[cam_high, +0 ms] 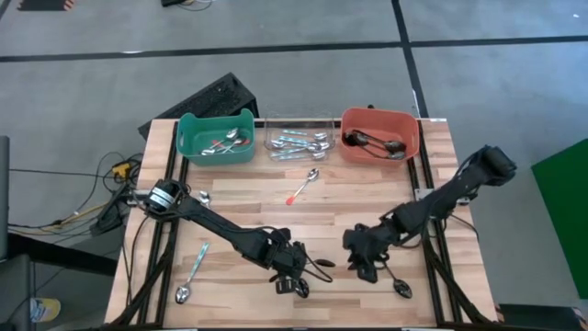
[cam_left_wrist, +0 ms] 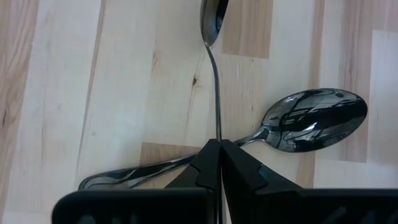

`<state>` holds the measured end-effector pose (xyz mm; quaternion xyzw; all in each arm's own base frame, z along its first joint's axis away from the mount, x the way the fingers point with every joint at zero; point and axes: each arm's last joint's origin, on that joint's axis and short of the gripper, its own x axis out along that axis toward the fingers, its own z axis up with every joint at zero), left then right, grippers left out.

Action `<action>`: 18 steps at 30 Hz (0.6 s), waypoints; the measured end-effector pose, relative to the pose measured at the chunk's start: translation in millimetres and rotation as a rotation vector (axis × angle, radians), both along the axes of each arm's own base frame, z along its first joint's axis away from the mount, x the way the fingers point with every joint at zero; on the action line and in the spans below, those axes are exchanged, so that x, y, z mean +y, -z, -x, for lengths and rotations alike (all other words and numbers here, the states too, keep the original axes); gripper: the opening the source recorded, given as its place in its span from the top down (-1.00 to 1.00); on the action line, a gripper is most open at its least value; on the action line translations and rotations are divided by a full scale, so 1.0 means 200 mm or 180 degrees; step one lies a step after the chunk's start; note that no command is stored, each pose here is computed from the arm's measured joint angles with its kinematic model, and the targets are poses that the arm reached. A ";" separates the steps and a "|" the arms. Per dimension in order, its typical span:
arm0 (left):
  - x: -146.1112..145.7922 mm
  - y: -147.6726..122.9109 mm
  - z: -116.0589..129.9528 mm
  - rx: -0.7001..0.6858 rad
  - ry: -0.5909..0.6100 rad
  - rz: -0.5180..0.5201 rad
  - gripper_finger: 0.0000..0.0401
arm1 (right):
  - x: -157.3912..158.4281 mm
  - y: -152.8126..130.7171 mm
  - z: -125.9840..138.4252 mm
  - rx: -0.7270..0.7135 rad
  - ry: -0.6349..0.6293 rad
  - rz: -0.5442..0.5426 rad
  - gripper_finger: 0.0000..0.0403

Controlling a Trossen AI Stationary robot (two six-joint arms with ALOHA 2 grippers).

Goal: Sort silverware by color (type)
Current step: Put the black spoon into the orange bin

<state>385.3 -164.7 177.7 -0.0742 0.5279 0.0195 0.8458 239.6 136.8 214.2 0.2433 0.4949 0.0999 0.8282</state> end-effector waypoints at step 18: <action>0.00 -0.01 -0.01 -0.0084 -0.0040 0.0047 1.00 | -0.02 0.12 -0.14 -0.0343 -0.0330 0.0396 0.30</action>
